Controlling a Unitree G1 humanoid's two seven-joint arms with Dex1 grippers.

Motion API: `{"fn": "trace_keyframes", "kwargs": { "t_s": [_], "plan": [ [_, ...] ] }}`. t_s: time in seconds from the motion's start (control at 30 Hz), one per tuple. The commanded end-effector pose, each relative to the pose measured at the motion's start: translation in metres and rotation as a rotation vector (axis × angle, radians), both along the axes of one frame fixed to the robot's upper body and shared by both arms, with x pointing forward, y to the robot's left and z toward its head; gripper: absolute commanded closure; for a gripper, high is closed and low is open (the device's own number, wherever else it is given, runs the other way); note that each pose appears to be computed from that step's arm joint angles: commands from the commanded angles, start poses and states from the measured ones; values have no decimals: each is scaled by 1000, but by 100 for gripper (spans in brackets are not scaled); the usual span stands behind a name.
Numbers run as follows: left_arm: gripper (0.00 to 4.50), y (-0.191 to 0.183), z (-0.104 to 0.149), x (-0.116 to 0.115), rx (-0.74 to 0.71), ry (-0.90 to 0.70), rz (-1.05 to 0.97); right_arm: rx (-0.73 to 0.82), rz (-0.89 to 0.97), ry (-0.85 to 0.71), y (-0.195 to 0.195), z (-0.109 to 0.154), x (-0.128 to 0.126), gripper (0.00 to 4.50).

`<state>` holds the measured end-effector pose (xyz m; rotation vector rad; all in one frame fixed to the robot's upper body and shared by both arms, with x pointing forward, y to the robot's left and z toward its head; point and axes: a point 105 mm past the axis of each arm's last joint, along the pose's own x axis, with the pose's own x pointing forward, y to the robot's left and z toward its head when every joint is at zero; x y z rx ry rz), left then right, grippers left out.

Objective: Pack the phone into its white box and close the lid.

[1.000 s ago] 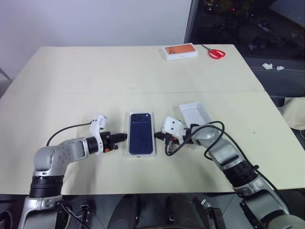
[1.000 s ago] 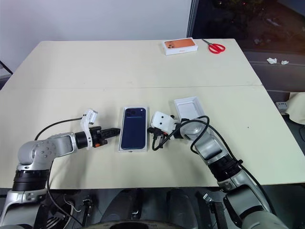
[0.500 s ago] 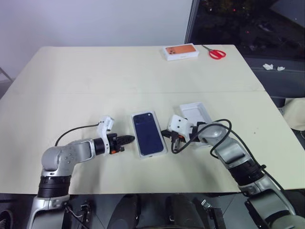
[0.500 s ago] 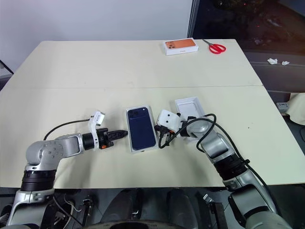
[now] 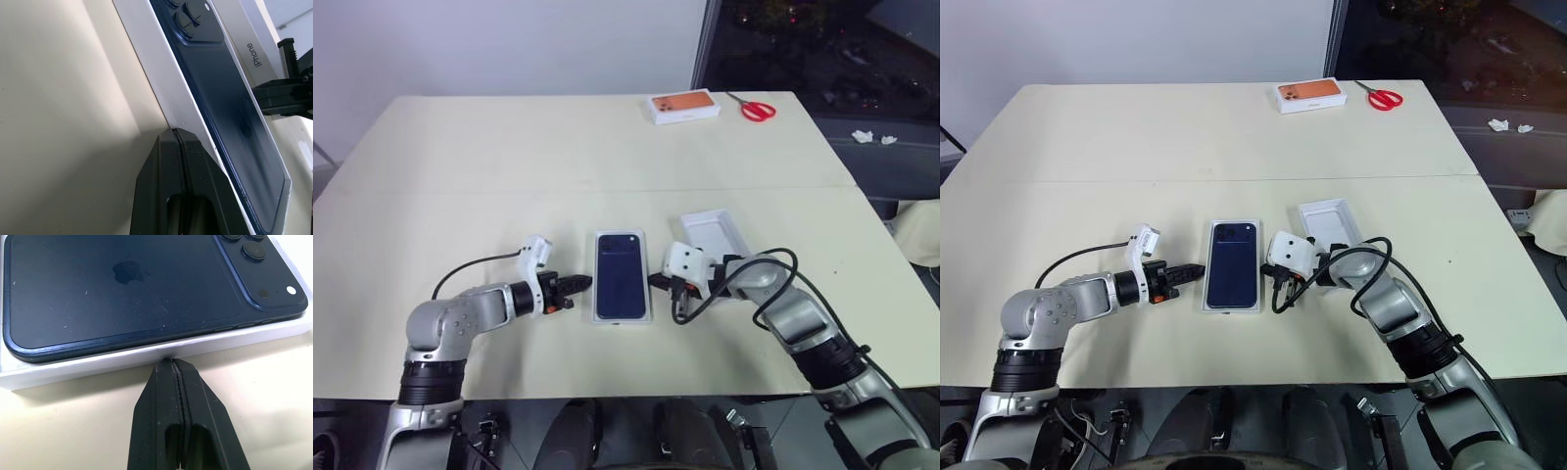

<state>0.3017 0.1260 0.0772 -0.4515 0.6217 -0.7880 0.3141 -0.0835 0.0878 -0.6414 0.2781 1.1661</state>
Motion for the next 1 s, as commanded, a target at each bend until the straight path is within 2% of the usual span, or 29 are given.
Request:
{"fn": "trace_keyframes", "kwargs": {
  "t_s": [0.03,0.23,0.4,0.63,0.7,0.77,0.8,0.87,0.9,1.0],
  "plan": [
    [447,-13,-7,-7,0,31,-49,-8,30,-3,2,-1,-7,448],
    [447,-12,-7,-6,7,26,-42,-33,32,-9,-2,-3,-7,448],
    [447,-3,-3,-9,16,18,-44,-68,8,-45,-18,6,0,448],
    [447,23,-6,-5,62,17,14,-106,8,-12,-30,9,-3,448],
    [447,39,-7,-1,98,-9,51,-72,13,-7,-31,19,-7,448],
    [447,57,15,0,71,-85,56,101,-35,-3,-31,53,-1,448],
    [423,63,29,-2,38,-117,45,180,-53,14,-33,68,0,450],
    [365,72,51,-7,-10,-171,14,227,-60,17,-38,80,-2,397],
    [315,74,55,-9,-21,-179,4,225,-61,18,-39,82,-3,363],
    [158,89,82,-15,14,-304,-30,227,-78,45,-47,86,-9,204]
  ]
}}
